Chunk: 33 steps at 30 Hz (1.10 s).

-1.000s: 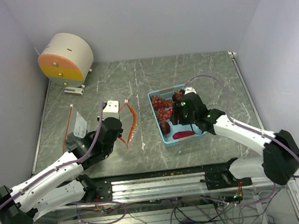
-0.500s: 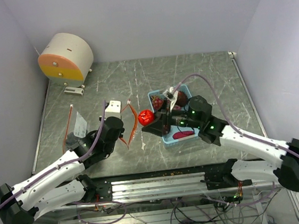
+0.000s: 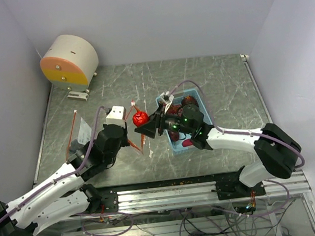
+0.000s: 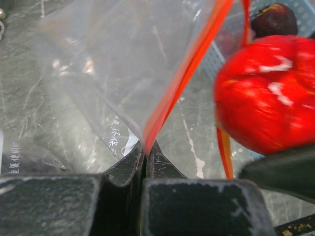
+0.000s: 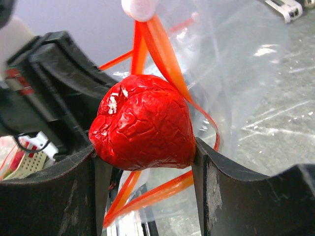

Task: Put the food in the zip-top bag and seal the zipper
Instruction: Place the fake vegetable in the zipper food storage bag.

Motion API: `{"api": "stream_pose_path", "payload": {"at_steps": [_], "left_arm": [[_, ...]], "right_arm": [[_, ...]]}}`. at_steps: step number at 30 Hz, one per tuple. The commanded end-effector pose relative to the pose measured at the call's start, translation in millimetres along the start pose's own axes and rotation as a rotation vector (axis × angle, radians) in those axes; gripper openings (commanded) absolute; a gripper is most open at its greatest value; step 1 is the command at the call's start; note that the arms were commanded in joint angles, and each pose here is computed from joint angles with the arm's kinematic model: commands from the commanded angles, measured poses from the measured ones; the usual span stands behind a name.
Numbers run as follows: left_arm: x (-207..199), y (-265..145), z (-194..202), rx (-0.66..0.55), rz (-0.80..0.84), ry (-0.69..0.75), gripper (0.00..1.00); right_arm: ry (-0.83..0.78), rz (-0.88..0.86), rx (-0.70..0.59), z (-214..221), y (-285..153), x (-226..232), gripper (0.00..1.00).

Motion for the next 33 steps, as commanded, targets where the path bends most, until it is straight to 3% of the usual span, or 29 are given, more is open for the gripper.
{"api": "stream_pose_path", "payload": {"at_steps": [1,8,13,17,20,29,33], "left_arm": [[-9,-5,-16,-0.058,0.100,-0.084,0.07],[-18,-6,-19,-0.074,0.179,-0.115,0.07],[-21,-4,-19,-0.073,0.199,-0.121,0.07],[-21,-3,-18,-0.074,0.194,-0.119,0.07],[-20,-2,-17,-0.066,0.175,-0.110,0.07],[-15,3,-11,-0.057,0.110,-0.093,0.07],[-17,7,-8,-0.040,0.102,-0.087,0.07]], "right_arm": [[0.021,0.052,-0.082,-9,16,-4,0.12],[-0.052,0.397,0.003,3,30,-21,0.29],[-0.161,0.582,0.050,1,37,-19,0.58],[-0.206,0.620,0.094,-1,32,-17,0.70],[-0.230,0.608,0.114,-5,24,-10,0.98],[-0.302,0.321,0.191,-18,-15,37,1.00],[-0.290,0.370,0.173,-23,-45,45,1.00]]}}
Point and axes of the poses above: each gripper's point midway between its finger pads, its own y axis out along the fingers, its own x axis along the line the jaws close on, z = x × y, the point moved 9 cm from there along -y, back along the fingers, and after that the axes turned 4 degrees about y, right-handed, at the moved point
